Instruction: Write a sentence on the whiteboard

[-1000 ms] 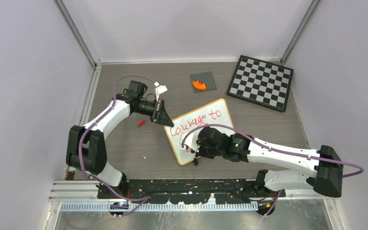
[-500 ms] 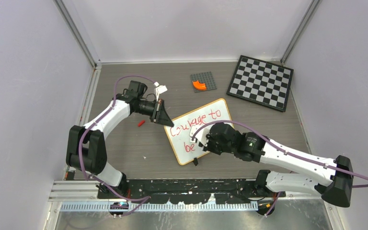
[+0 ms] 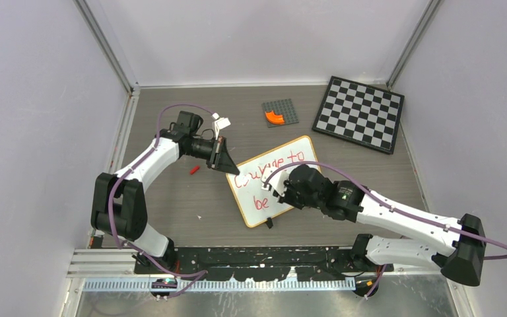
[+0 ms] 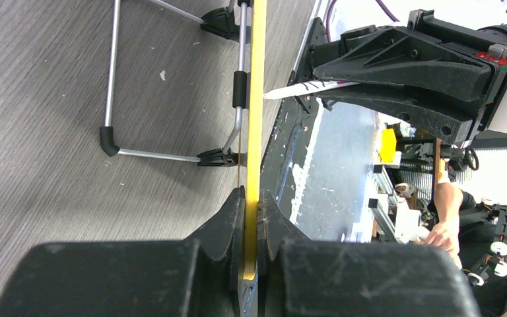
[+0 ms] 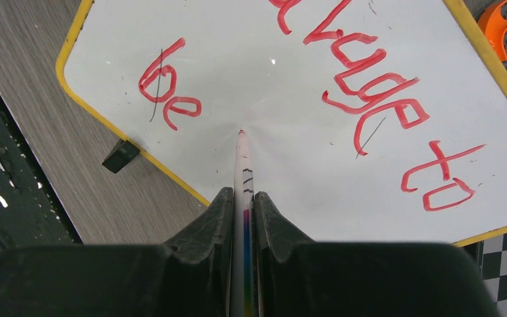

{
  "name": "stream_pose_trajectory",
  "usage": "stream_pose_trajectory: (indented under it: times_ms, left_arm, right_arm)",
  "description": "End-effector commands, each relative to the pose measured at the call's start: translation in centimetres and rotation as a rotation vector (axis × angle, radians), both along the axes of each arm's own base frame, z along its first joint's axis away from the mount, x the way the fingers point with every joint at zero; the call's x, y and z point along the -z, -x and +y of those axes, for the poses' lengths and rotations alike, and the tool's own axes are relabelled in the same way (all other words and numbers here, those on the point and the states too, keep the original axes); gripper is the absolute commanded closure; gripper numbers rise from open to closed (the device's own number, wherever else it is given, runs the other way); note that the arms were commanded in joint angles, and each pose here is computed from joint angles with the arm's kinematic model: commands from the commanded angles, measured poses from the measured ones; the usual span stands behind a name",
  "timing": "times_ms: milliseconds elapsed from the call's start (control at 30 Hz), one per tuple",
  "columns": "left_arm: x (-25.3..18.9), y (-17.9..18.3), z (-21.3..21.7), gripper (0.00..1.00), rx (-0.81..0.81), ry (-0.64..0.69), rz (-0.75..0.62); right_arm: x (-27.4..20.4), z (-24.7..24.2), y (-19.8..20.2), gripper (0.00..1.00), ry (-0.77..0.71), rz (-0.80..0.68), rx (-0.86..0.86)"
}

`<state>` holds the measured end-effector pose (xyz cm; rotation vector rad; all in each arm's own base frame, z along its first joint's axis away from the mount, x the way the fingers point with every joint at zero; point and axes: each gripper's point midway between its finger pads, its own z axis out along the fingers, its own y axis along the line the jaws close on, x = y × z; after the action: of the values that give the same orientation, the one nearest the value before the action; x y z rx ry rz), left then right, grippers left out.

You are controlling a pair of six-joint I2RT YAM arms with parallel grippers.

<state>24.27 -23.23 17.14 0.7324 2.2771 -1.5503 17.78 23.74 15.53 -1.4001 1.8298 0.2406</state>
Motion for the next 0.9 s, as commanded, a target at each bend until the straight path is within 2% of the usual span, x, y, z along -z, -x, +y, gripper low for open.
stream_pose_trajectory:
  times_ms: [0, 300, 633, 867]
  left_arm:
    - [2.3, -0.9, 0.7, 1.00, -0.060, -0.106, 0.027]
    - [2.4, -0.9, 0.7, 1.00, -0.060, -0.106, 0.025]
    - [2.4, -1.1, 0.6, 1.00, -0.060, -0.106, 0.026]
    - [2.5, -1.0, 0.7, 1.00, -0.062, -0.109, 0.028]
  right_arm:
    - [-2.0, 1.1, -1.6, 1.00, -0.058, -0.070, 0.036]
    - [0.5, 0.7, -1.2, 1.00, 0.012, -0.028, 0.016]
    - [2.9, 0.1, 1.5, 1.00, 0.077, 0.086, -0.089]
    - [2.8, 0.4, 1.5, 1.00, 0.075, 0.085, -0.104]
